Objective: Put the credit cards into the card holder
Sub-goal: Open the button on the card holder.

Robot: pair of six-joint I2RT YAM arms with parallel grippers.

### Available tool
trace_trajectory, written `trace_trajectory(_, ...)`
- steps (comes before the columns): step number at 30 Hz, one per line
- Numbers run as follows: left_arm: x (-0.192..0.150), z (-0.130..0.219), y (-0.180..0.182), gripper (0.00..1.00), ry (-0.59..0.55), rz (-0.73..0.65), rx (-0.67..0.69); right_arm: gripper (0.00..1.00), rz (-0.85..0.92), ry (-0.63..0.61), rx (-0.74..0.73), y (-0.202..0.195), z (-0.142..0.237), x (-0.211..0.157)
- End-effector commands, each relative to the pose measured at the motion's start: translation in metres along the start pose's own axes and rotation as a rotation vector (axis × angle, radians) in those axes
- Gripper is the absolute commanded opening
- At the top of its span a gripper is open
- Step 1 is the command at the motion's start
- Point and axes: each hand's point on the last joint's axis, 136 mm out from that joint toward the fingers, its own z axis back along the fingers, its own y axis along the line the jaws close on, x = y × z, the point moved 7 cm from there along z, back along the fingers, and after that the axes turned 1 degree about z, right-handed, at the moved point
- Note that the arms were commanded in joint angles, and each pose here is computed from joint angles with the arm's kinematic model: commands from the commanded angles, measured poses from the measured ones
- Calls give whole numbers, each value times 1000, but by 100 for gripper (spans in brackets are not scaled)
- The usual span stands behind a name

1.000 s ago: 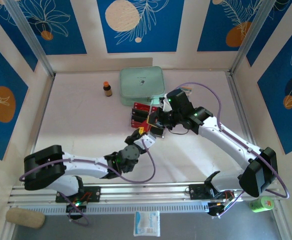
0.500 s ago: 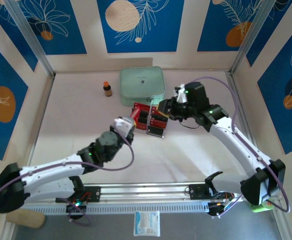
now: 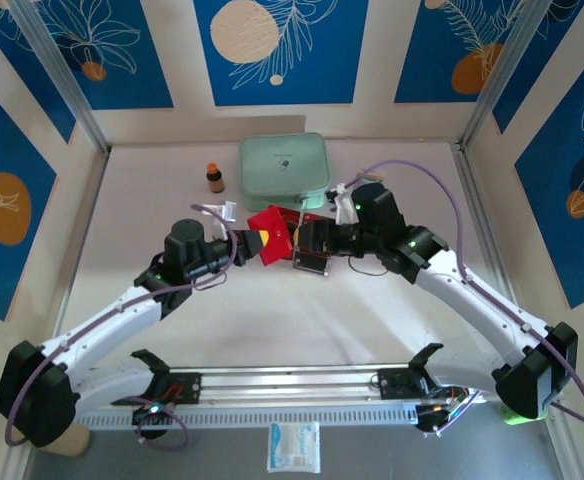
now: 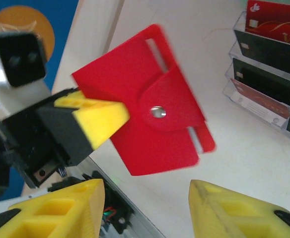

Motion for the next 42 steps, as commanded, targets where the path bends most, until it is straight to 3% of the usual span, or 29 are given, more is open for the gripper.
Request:
trace_trajectory(1, 19, 0, -31, 0, 15, 100, -184, 50, 99, -29, -121, 0, -6, 3)
trace_trajectory(7, 21, -3, -29, 0, 16, 187, -199, 56, 133, -2, -296, -5, -24, 3)
trace_trajectory(23, 17, -10, -25, 0, 82, 255, -200, 56, 244, -57, -356, 1, -53, 4)
trace_trajectory(29, 16, -10, -27, 0, 90, 254, -219, 50, 192, -106, -564, -34, -55, 0)
trace_trajectory(36, 15, -8, -29, 0, 97, 246, -239, 43, 46, -129, -818, -96, -26, -11)
trace_trajectory(39, 14, -8, -29, 0, 103, 240, -241, 43, -42, -137, -808, -112, -4, -14)
trace_trajectory(42, 13, -10, -26, 0, 104, 221, -256, 45, -57, -158, -694, -104, 18, -18)
